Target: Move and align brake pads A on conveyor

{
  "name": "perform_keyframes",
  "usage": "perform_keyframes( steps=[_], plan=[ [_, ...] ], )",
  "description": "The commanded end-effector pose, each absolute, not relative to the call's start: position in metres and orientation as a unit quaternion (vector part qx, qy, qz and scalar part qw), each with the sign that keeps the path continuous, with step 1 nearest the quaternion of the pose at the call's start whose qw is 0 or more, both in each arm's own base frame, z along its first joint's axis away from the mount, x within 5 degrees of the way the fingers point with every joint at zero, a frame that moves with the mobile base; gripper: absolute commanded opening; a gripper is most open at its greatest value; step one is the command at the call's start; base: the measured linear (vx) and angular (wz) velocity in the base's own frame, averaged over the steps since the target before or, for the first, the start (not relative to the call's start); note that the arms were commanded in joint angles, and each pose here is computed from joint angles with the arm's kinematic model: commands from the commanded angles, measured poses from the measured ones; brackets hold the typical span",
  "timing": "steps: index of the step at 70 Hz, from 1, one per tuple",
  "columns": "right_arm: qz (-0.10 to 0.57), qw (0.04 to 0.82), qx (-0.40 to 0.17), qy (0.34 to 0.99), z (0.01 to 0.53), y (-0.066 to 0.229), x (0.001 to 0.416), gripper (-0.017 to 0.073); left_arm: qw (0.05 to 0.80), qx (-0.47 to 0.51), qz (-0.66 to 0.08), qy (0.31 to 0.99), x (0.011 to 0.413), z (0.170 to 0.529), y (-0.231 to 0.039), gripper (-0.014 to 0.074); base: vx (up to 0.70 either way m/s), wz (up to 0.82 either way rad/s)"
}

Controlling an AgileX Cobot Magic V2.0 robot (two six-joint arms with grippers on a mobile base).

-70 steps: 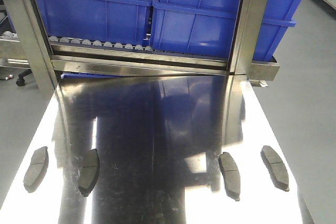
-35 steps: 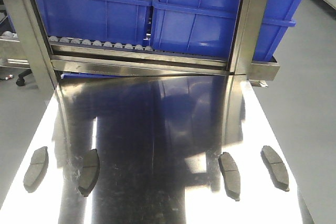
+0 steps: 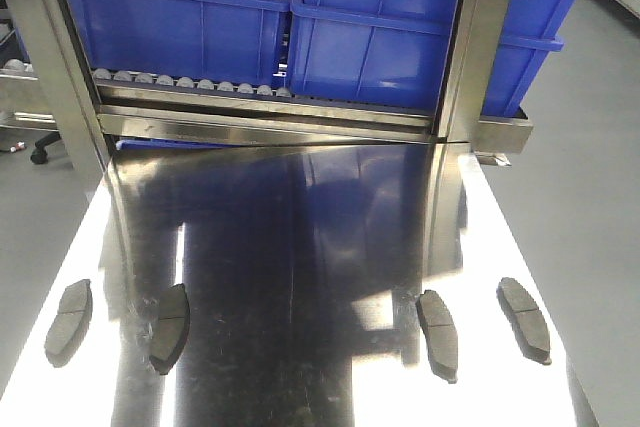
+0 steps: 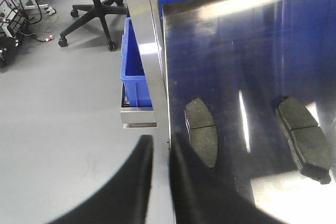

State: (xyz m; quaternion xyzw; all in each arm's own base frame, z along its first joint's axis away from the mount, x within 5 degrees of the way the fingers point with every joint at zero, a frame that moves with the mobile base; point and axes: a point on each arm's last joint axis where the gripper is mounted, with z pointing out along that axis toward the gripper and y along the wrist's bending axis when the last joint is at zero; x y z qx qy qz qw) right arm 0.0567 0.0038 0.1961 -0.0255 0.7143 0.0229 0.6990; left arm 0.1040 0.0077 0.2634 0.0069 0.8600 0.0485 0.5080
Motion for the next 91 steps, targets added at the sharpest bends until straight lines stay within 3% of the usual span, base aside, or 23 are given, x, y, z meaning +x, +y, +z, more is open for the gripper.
perform_keyframes(
  steps=[1,11,22,45,91],
  plan=[
    [0.018,0.726,-0.028,0.687,0.201,0.004,0.056,-0.0003,0.552,0.01,0.044,0.832,0.109,0.281,0.006,0.0301,0.0,0.0],
    [0.018,0.726,-0.028,0.687,0.201,0.004,0.056,-0.0003,0.553,0.004,0.04,0.832,0.109,0.281,0.006,0.058,0.0,0.0],
    [0.018,0.726,-0.028,0.687,0.201,0.004,0.056,-0.0003,0.554,0.004,0.04,0.831,0.109,0.281,0.006,0.0724,0.0,0.0],
    [0.018,0.726,-0.028,0.687,0.201,0.004,0.056,-0.0003,0.502,-0.013,0.016,0.865,0.131,0.275,0.005,0.0676,0.0,0.0],
    [0.018,0.726,-0.028,0.687,0.201,0.004,0.056,-0.0003,0.279,-0.02,-0.003,0.96,0.268,0.252,0.006,0.0604,0.0,0.0]
  ],
)
